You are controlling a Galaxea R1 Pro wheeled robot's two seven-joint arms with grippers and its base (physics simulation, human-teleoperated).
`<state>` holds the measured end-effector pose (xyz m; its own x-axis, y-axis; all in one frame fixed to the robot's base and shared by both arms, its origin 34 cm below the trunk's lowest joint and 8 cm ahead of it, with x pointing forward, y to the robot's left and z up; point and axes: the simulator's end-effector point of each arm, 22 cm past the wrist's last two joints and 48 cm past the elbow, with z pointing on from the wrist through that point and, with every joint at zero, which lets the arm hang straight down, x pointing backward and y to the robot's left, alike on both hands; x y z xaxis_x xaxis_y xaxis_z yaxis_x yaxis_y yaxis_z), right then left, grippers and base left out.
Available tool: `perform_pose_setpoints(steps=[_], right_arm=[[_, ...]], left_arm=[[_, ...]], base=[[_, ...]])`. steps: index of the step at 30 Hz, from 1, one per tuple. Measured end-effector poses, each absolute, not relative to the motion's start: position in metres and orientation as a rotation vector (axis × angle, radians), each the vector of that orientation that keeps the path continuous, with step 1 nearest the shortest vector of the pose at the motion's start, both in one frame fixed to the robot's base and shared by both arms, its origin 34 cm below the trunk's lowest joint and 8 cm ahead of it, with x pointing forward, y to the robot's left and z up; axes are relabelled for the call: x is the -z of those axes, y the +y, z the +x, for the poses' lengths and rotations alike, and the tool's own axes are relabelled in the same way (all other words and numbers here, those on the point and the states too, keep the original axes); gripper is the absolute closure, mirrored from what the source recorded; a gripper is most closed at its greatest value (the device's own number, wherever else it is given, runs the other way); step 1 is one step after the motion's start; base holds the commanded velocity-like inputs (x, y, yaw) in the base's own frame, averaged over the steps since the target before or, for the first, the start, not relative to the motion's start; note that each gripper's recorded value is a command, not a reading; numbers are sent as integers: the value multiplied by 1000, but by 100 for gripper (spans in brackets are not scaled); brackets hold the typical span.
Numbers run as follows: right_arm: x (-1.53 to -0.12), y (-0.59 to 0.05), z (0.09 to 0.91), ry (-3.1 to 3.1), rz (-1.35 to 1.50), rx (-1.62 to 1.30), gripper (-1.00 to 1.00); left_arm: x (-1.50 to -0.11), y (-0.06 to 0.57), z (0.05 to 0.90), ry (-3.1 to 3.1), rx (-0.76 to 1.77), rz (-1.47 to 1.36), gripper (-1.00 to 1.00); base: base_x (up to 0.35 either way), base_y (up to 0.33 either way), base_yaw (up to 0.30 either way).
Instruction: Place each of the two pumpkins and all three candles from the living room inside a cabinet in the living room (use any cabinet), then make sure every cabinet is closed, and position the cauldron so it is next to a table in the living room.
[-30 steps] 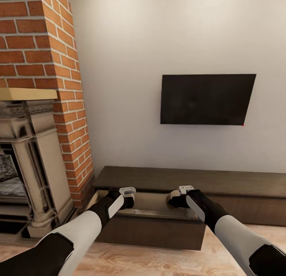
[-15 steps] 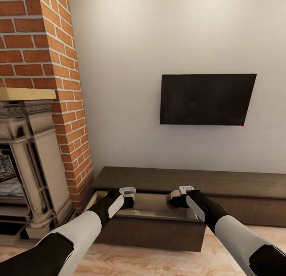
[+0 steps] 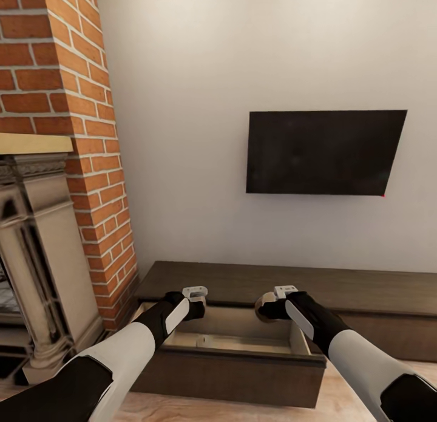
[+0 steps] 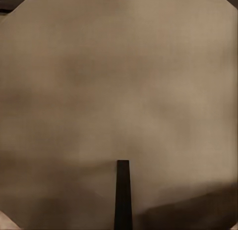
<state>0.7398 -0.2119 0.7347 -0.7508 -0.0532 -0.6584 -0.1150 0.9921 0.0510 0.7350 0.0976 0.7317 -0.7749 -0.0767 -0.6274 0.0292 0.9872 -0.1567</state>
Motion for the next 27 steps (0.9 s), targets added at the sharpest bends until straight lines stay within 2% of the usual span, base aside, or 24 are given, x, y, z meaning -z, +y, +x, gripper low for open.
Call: perform_pose_setpoints(steps=[12, 27], right_arm=[[-735, -200, 739, 2423, -121, -136, 100], [-733, -199, 738, 2426, -117, -142, 100]], left_arm=[[-733, 98, 735, 2445, 206, -34, 100], [-732, 97, 735, 2450, 205, -33, 100]], base=[[16, 0, -61], [0, 0, -2]])
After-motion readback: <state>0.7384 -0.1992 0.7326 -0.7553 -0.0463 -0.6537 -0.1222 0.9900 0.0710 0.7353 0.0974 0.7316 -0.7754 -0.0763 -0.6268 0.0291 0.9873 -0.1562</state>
